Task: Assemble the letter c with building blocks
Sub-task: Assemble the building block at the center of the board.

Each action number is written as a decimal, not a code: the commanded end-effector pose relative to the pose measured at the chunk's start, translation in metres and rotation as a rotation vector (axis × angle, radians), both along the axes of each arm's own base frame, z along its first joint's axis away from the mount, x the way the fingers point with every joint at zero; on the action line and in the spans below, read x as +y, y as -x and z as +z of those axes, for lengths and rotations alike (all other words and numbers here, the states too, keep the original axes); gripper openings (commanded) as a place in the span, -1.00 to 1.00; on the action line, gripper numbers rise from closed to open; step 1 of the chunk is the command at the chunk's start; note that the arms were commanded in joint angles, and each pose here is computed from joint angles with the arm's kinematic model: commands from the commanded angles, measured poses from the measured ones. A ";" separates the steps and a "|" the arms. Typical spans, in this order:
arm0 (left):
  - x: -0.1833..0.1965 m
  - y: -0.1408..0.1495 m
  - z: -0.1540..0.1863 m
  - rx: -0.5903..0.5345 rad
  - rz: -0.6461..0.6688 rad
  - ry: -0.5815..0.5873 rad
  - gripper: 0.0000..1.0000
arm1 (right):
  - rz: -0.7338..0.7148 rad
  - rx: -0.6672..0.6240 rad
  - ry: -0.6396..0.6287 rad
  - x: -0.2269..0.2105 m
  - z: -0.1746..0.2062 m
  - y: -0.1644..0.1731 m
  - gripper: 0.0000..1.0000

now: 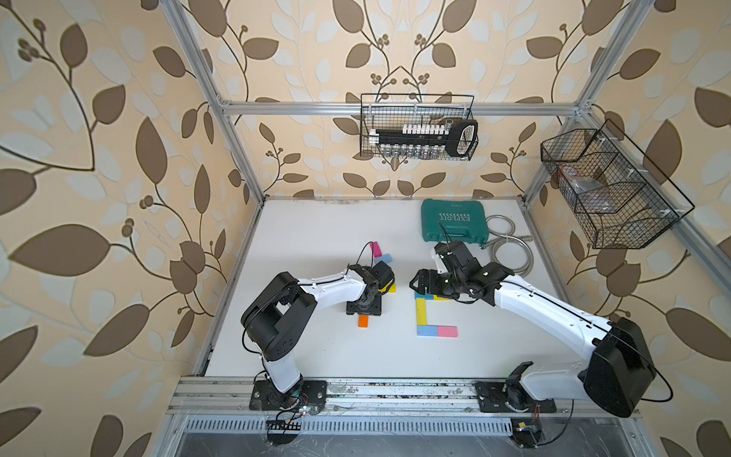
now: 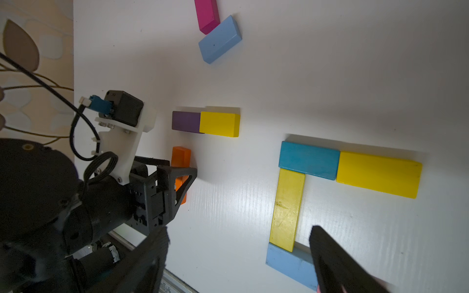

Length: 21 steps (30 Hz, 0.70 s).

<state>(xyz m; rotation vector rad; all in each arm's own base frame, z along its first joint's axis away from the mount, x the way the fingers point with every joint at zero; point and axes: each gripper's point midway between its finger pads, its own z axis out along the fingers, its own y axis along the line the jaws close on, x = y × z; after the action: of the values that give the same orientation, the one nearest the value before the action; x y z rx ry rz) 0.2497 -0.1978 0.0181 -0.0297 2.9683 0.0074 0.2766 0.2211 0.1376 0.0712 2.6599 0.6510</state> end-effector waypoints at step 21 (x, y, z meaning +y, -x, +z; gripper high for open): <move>-0.025 0.093 0.065 0.075 0.131 0.468 0.76 | -0.045 -0.035 0.009 -0.016 0.021 0.001 0.72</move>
<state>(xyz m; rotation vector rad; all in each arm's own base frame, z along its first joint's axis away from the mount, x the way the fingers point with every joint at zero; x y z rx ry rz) 0.1597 -0.2067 0.0829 -0.1961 2.9638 -0.5591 0.2740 0.2113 0.1467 0.0912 2.6430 0.6333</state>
